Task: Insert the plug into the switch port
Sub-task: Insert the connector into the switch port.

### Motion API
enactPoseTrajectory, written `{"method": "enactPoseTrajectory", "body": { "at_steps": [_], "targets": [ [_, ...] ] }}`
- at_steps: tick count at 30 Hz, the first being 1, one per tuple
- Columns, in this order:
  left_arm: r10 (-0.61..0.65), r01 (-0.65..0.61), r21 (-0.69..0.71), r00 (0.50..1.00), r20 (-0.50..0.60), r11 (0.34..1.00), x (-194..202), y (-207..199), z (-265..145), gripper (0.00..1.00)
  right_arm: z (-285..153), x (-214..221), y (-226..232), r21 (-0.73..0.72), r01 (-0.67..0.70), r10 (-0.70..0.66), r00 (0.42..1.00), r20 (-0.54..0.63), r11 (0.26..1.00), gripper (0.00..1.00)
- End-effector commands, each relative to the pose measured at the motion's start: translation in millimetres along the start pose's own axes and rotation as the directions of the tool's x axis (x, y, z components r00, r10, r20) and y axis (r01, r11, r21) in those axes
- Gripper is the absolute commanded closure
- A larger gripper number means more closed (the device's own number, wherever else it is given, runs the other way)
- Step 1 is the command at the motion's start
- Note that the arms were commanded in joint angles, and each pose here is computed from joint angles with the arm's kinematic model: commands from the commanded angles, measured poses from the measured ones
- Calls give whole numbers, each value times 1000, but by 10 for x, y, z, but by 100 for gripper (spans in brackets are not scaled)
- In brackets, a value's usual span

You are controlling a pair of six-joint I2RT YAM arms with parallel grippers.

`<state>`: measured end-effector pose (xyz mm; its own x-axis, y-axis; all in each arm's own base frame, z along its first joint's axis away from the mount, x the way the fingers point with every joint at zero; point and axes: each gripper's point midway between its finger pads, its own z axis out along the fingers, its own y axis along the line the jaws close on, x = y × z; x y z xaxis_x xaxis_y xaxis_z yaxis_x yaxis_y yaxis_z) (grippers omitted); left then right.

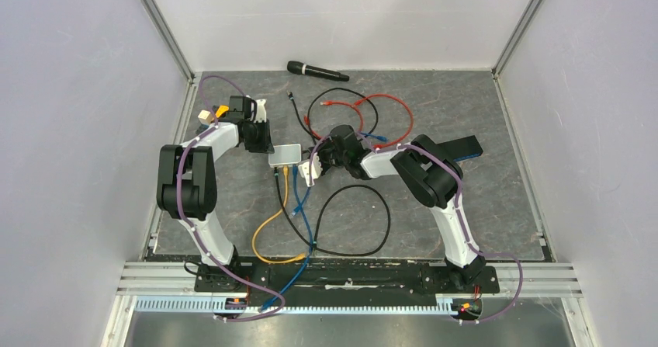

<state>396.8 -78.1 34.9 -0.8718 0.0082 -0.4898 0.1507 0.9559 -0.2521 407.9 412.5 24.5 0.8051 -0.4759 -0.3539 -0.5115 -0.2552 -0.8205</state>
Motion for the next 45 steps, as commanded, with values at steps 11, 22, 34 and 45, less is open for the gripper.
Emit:
{"method": "enactPoseTrajectory", "body": {
  "at_steps": [11,22,34,45],
  "targets": [
    [43,-30,94,990,-136,995,382,-247,197,77,124,-533,62,-37,-29,33,992,122,999,100],
    [44,-32,88,990,-134,996,370,-242,183,77,111,-641,2,-63,-105,113,985,133,992,100],
    [53,-36,121,988,-144,992,411,-331,204,77,306,-729,-74,-16,-77,79,979,186,997,100],
    [45,-36,100,995,-89,994,215,-356,147,78,413,-892,-112,-17,-105,106,966,238,994,100]
  ]
}}
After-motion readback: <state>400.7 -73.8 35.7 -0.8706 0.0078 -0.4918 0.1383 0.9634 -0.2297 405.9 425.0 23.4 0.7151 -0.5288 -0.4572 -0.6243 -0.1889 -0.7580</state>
